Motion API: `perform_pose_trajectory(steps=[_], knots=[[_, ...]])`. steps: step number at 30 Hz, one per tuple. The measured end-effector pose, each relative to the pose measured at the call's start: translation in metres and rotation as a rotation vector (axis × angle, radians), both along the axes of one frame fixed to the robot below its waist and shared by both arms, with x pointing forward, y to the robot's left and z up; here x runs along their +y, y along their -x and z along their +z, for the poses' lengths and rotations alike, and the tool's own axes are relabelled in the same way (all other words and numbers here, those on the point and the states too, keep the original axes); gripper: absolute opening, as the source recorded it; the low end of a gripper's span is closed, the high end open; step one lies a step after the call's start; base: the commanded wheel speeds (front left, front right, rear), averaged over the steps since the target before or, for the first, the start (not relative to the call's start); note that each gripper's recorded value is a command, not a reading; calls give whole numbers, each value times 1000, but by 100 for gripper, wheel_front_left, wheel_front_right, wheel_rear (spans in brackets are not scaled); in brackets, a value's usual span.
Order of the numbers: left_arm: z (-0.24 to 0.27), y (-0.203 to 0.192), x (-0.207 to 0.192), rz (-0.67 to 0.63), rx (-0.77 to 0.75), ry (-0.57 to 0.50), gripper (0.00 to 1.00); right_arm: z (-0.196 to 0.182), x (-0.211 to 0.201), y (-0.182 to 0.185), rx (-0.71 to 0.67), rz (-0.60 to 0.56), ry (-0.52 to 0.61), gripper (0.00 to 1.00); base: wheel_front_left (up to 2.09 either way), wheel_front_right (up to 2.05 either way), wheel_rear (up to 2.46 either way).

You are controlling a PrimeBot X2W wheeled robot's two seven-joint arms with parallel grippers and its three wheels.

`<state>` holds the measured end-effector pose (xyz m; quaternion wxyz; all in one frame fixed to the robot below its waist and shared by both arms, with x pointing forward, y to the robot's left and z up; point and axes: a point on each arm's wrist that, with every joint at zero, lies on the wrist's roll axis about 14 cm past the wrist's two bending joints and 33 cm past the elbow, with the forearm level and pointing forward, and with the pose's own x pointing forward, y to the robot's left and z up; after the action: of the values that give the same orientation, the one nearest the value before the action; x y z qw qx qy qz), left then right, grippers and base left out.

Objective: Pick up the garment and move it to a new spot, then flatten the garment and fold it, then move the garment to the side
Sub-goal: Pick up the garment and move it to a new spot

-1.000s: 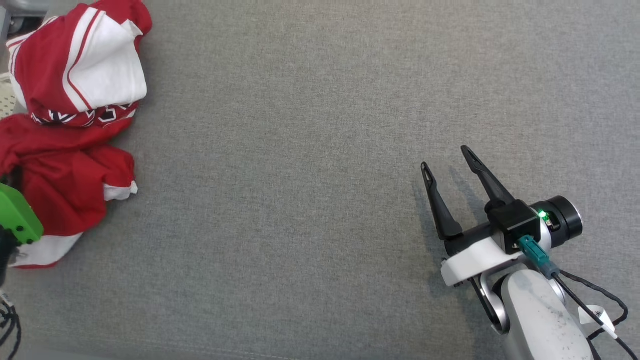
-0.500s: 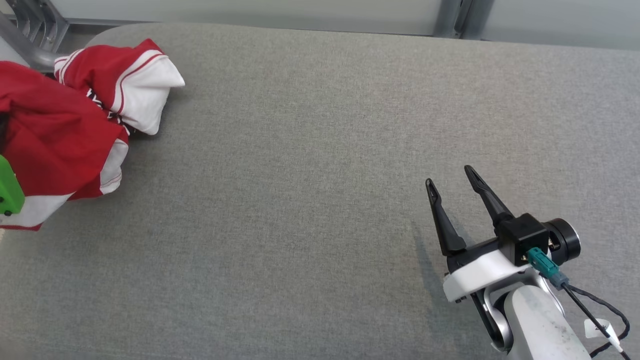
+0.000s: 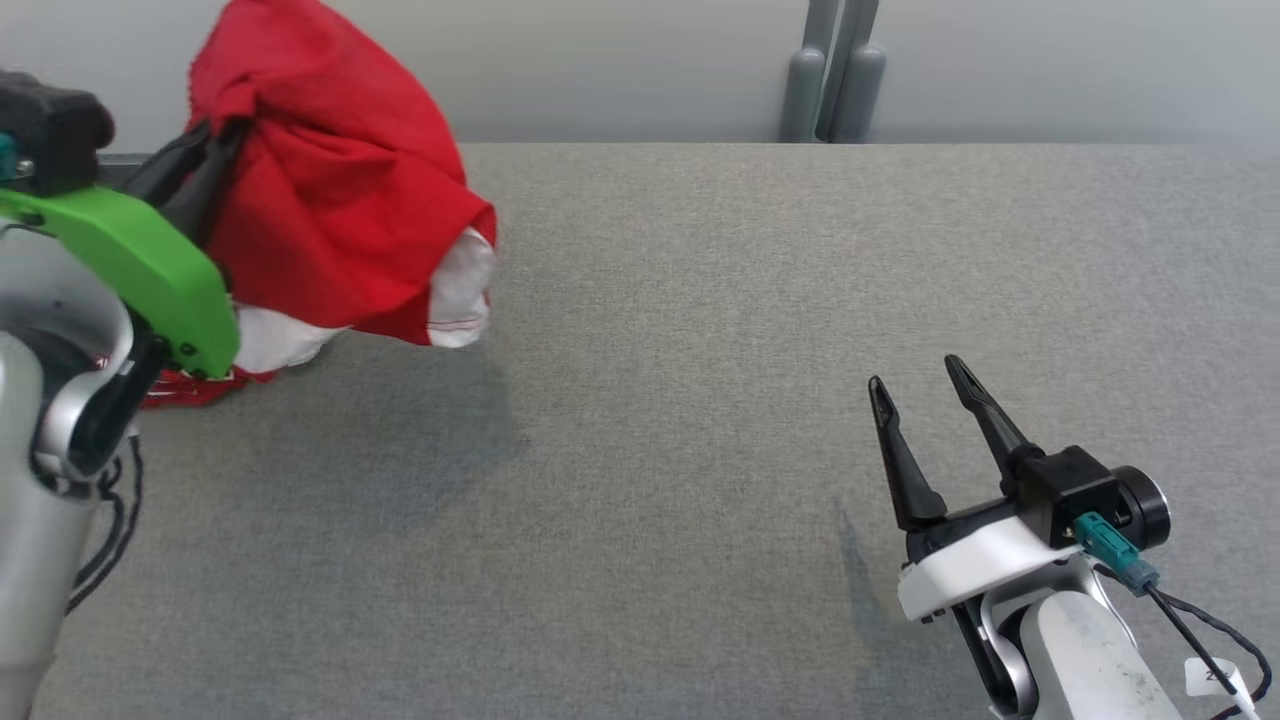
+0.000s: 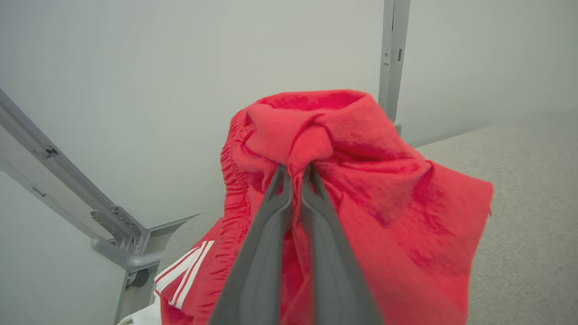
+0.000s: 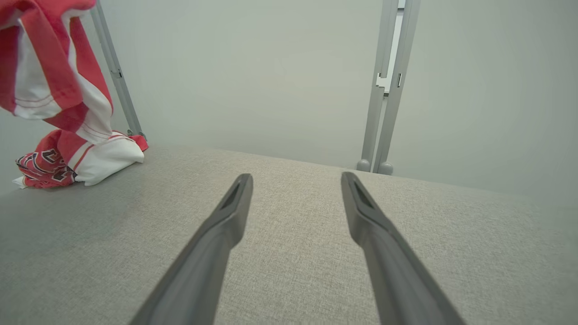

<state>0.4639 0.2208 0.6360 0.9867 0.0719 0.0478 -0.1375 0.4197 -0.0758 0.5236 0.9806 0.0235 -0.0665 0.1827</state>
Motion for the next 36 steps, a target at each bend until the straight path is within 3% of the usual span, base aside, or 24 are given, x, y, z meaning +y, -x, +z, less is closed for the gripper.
perform_pose_trajectory(steps=[11,18,28,36], knots=[[-1,1,-152,-342,-10,147,0,8,-51,9,-16,-144,-4,100,0,0,0],[-51,-5,-223,-430,98,281,0,6,-87,10,-12,-244,-1,100,0,0,0],[-170,-15,-249,-331,357,333,0,10,-132,9,-28,-371,16,100,0,0,0],[-209,-49,-239,-219,378,258,0,2,-152,15,-1,-428,25,100,0,0,0]])
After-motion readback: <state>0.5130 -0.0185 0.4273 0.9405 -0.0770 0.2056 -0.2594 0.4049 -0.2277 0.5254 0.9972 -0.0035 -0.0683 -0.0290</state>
